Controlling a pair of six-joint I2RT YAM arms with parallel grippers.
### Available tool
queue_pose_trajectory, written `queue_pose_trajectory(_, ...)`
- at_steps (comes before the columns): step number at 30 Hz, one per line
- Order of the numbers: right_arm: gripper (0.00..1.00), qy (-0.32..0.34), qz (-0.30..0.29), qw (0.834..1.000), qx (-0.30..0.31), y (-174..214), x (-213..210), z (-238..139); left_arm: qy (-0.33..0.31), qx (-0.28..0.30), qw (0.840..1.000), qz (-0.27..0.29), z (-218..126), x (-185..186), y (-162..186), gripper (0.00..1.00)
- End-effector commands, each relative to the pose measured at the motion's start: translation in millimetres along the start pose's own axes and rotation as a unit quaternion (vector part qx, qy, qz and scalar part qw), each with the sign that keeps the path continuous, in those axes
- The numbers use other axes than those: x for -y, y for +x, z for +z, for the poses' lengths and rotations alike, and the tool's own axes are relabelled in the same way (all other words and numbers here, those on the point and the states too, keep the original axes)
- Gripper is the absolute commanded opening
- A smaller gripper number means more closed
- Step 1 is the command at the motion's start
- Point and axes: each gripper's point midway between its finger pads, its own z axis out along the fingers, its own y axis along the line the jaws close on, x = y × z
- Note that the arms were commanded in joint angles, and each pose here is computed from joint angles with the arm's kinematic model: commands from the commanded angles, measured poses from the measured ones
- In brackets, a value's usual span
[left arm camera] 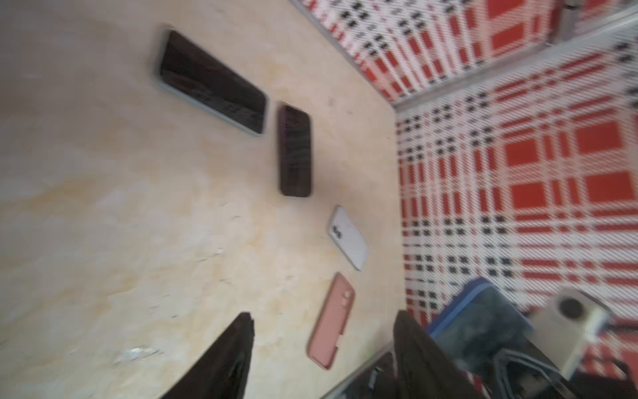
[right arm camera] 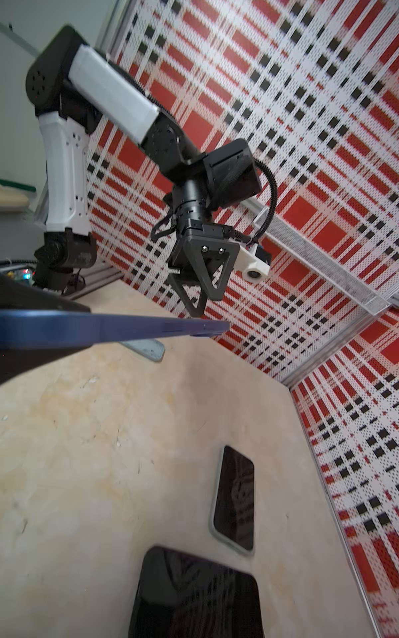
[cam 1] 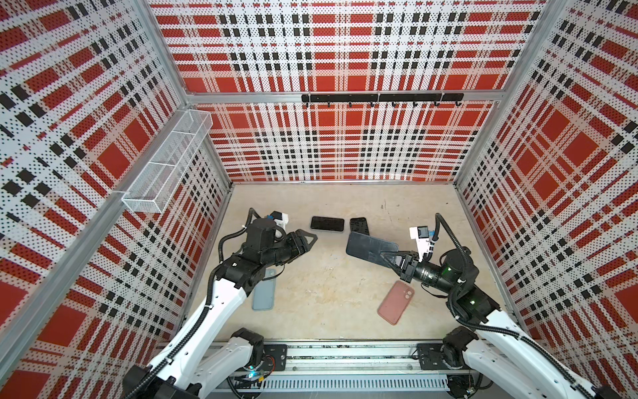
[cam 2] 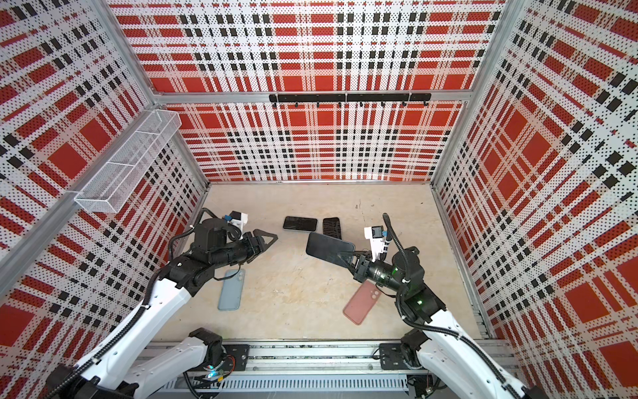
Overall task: Put the phone into the phone case
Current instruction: 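Release the phone with the left gripper and move it over the pale blue case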
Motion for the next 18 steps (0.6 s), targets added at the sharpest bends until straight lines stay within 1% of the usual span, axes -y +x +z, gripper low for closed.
queue_pose_trajectory(1,0.0,0.049,-0.042,0.998,0.001,1.2,12.9,-10.0,-0.221,0.009,0.975,-0.018,-7.7,-98.2,11.2,0.66)
queue_pose_trajectory(3,0.0,0.049,-0.041,0.998,0.001,5.8,15.3,-12.5,-0.265,0.009,0.964,-0.011,-3.9,-120.1,15.7,0.64)
queue_pose_trajectory(4,0.0,0.048,-0.039,0.998,0.003,7.5,16.3,-13.7,-0.296,0.009,0.955,-0.005,-3.5,-134.2,17.7,0.63)
queue_pose_trajectory(6,0.0,0.045,-0.038,0.998,0.004,11.3,17.8,-14.7,-0.359,0.003,0.933,0.005,-6.3,-158.7,24.8,0.63)
queue_pose_trajectory(7,0.0,0.043,-0.037,0.998,0.004,13.2,18.6,-14.9,-0.395,0.002,0.919,0.011,-9.7,-171.8,27.7,0.63)
queue_pose_trajectory(8,0.0,0.041,-0.038,0.998,0.005,14.1,18.7,-15.2,-0.416,-0.005,0.909,0.017,-10.0,-180.5,31.9,0.63)
queue_pose_trajectory(13,0.0,0.032,-0.042,0.999,0.011,15.9,18.1,-16.3,-0.479,-0.058,0.875,0.031,-1.6,-211.3,51.2,0.61)
queue_pose_trajectory(15,0.0,0.029,-0.045,0.999,0.011,15.8,16.8,-16.2,-0.495,-0.08,0.865,0.033,1.8,-218.2,57.5,0.57)
queue_pose_trajectory(18,0.0,0.026,-0.05,0.998,0.01,15.2,15.4,-15.8,-0.518,-0.099,0.849,0.032,6.0,-228.7,63.5,0.55)
